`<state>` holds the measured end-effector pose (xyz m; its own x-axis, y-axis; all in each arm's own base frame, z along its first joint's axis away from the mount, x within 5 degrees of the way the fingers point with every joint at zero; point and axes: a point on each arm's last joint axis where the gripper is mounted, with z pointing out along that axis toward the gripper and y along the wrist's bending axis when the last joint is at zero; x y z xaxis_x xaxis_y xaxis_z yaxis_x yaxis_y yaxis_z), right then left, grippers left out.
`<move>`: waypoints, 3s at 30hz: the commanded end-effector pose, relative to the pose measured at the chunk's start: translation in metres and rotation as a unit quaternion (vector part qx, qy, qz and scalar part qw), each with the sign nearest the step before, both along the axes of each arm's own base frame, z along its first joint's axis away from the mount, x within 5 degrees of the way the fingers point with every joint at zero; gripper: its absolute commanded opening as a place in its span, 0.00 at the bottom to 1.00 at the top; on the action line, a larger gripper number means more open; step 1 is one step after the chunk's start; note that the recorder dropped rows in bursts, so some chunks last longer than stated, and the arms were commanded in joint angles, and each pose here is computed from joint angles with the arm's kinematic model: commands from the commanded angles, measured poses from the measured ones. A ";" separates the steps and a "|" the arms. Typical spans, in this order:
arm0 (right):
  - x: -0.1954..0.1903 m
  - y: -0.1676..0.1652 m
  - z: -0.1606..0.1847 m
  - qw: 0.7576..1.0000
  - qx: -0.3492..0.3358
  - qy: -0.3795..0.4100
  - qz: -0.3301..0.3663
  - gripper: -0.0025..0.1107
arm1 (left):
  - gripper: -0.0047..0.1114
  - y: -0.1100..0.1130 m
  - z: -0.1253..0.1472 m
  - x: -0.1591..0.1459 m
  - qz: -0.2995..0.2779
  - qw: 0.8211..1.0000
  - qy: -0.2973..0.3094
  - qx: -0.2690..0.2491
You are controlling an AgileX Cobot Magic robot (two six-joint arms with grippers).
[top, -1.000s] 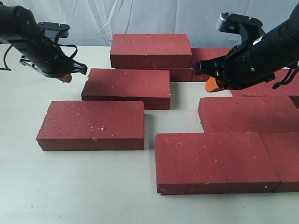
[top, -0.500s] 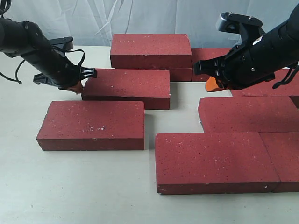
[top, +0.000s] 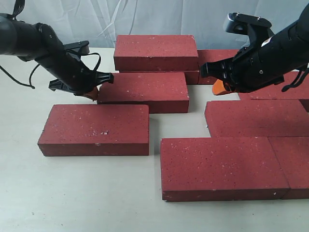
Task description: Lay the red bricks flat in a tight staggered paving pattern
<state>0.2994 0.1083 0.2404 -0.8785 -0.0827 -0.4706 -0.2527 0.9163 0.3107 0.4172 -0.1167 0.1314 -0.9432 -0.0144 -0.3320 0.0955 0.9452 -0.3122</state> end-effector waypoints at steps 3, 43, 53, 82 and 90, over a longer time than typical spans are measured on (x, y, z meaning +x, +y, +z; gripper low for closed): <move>0.001 0.000 0.002 1.000 -0.002 -0.008 0.001 0.02 | 0.04 -0.015 0.000 -0.004 -0.011 1.000 0.000 -0.007; 0.001 -0.001 0.002 1.000 -0.009 -0.006 0.006 0.02 | 0.04 -0.058 -0.014 -0.009 0.020 0.998 -0.002 -0.066; 0.001 -0.001 0.002 1.000 -0.009 -0.008 0.006 0.02 | 0.04 -0.060 -0.010 -0.003 0.069 0.992 -0.014 -0.102; 0.002 -0.001 0.002 1.000 -0.009 -0.012 0.005 0.02 | 0.04 -0.084 -0.005 -0.002 0.054 0.990 -0.096 -0.084; 0.002 -0.001 0.002 1.000 -0.009 -0.012 0.005 0.02 | 0.04 -0.091 -0.004 -0.005 0.047 0.990 -0.100 -0.084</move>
<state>0.2994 0.1074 0.2400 -0.8761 -0.0963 -0.4725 -0.2603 0.9193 0.2952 0.4120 -0.2038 0.1255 -0.8597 -0.1645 -0.4836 0.0813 0.8906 -0.4475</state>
